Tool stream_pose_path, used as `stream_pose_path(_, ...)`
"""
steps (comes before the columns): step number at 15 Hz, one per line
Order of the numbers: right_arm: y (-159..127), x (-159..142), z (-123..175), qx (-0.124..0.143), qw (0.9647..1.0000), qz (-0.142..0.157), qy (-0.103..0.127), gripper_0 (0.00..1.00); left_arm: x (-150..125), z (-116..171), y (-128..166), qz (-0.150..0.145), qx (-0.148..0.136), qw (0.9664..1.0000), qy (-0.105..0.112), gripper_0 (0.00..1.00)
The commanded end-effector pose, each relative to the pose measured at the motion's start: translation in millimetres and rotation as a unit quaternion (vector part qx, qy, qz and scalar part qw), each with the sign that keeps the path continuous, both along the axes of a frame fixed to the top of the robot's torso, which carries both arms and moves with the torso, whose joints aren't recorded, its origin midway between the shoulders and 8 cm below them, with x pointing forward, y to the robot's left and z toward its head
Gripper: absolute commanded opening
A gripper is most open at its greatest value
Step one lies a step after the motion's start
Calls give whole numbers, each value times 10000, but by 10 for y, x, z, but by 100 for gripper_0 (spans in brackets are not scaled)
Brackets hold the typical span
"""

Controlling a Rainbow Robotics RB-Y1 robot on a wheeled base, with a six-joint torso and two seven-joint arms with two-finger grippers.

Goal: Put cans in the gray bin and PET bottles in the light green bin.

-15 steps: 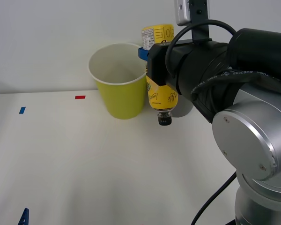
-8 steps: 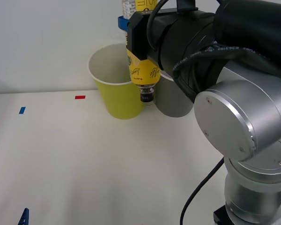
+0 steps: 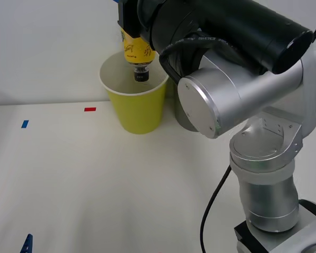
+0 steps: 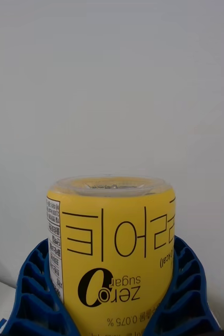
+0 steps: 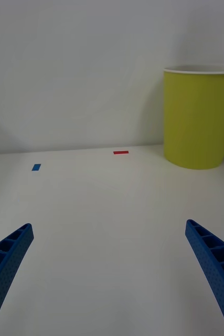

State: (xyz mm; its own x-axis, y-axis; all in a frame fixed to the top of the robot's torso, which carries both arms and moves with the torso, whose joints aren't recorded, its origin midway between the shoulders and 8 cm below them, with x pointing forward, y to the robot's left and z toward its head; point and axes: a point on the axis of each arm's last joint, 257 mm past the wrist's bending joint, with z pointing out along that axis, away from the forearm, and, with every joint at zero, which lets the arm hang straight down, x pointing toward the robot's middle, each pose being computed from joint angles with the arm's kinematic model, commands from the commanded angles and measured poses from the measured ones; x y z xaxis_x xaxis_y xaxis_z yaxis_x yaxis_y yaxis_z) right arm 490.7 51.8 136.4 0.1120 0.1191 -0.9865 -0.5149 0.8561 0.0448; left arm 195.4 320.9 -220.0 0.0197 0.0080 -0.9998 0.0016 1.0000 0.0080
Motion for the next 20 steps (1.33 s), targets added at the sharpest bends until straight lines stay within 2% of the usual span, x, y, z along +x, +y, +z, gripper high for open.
stream_pose_path(1, 118, 214, 14, 75, 9996, 51, -258, 0, 0, 0, 0, 0, 0, 10000, 0, 100)
stream_pose_path(7, 170, 495, -59, 63, 9983, -13, -582, 0, 0, 0, 0, 0, 0, 10000, 0, 100)
stream_pose_path(14, 254, 892, -175, -135, 9938, -154, -1091, 0, 0, 0, 0, 0, 0, 10000, 0, 100)
stream_pose_path(17, 209, 996, -252, -236, 9938, -215, -1067, 0, 0, 0, 0, 0, 0, 10000, 0, 100)
stream_pose_path(20, 189, 1013, -251, -216, 9936, -211, -1087, 0, 0, 0, 0, 0, 0, 10000, 0, 100)
